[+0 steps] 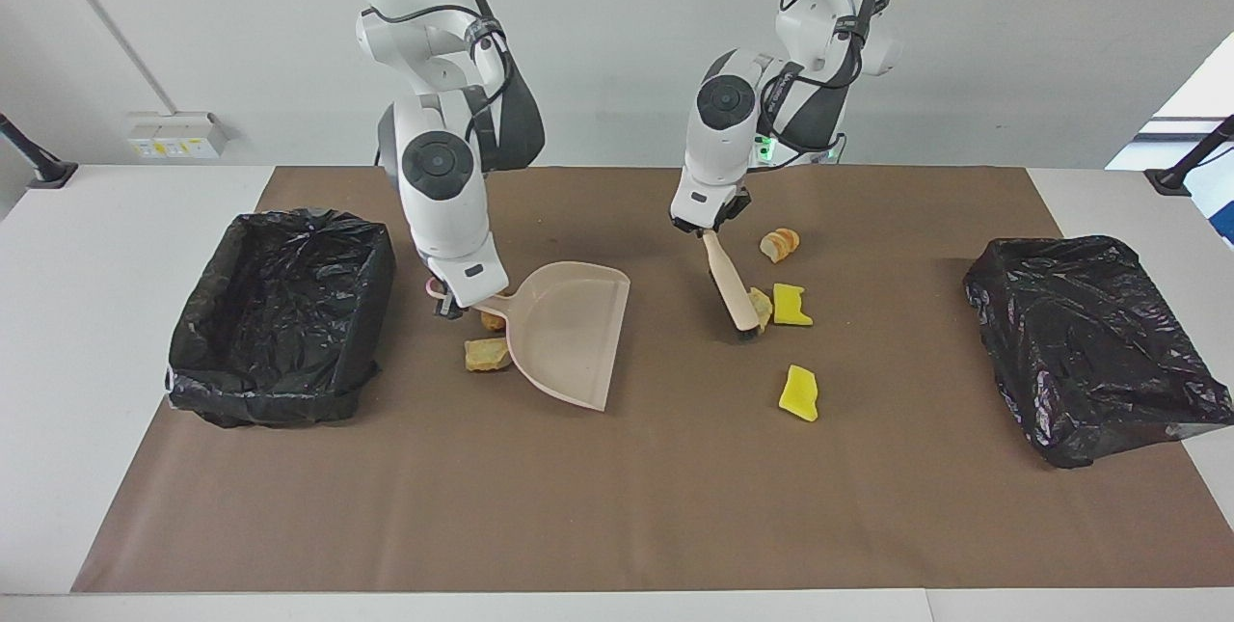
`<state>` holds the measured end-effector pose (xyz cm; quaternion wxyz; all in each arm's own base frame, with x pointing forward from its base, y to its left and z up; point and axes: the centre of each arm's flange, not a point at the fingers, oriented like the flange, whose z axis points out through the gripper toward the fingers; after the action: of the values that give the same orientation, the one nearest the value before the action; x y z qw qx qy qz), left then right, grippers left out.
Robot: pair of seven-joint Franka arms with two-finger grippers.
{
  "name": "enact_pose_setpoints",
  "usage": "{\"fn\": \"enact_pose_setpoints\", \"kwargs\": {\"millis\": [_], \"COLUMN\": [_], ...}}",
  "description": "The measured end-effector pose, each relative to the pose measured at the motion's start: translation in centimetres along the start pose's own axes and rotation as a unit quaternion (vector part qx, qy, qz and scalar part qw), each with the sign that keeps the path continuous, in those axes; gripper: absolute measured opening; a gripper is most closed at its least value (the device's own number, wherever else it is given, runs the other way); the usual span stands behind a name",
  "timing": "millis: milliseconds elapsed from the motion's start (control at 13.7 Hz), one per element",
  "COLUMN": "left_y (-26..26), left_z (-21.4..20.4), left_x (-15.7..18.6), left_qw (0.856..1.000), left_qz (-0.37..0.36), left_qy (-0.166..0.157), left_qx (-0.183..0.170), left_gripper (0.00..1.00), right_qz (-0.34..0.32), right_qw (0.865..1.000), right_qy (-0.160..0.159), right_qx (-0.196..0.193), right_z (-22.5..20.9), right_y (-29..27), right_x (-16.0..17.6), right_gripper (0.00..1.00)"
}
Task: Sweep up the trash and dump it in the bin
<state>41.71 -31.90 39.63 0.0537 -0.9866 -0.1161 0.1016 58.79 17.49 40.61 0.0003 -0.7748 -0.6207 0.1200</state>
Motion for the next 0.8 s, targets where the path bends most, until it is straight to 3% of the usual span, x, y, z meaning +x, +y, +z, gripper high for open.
{"fn": "enact_pose_setpoints", "kwargs": {"millis": [365, 584, 803], "left_y": [-3.7, -6.8, -9.7], "left_z": [-2.3, -1.8, -0.2], "left_x": [-2.6, -2.3, -2.0], "left_qw": [0.999, 0.997, 0.994], "left_qz": [-0.013, -0.046, -0.07], "left_qy": [-0.034, -0.05, -0.071], "left_qx": [0.034, 0.042, 0.053], "left_gripper": [0.26, 0.26, 0.26], "right_qz": [-0.029, -0.042, -0.048], "right_qw": [0.999, 0.998, 0.998], "right_qy": [0.008, 0.018, 0.016], "right_qx": [-0.023, -0.039, -0.045], "right_z": [2.0, 3.2, 3.5], "right_y": [-4.2, -5.5, -8.0], "right_x": [3.0, 4.0, 7.3], "right_gripper": [0.32, 0.32, 0.32]}}
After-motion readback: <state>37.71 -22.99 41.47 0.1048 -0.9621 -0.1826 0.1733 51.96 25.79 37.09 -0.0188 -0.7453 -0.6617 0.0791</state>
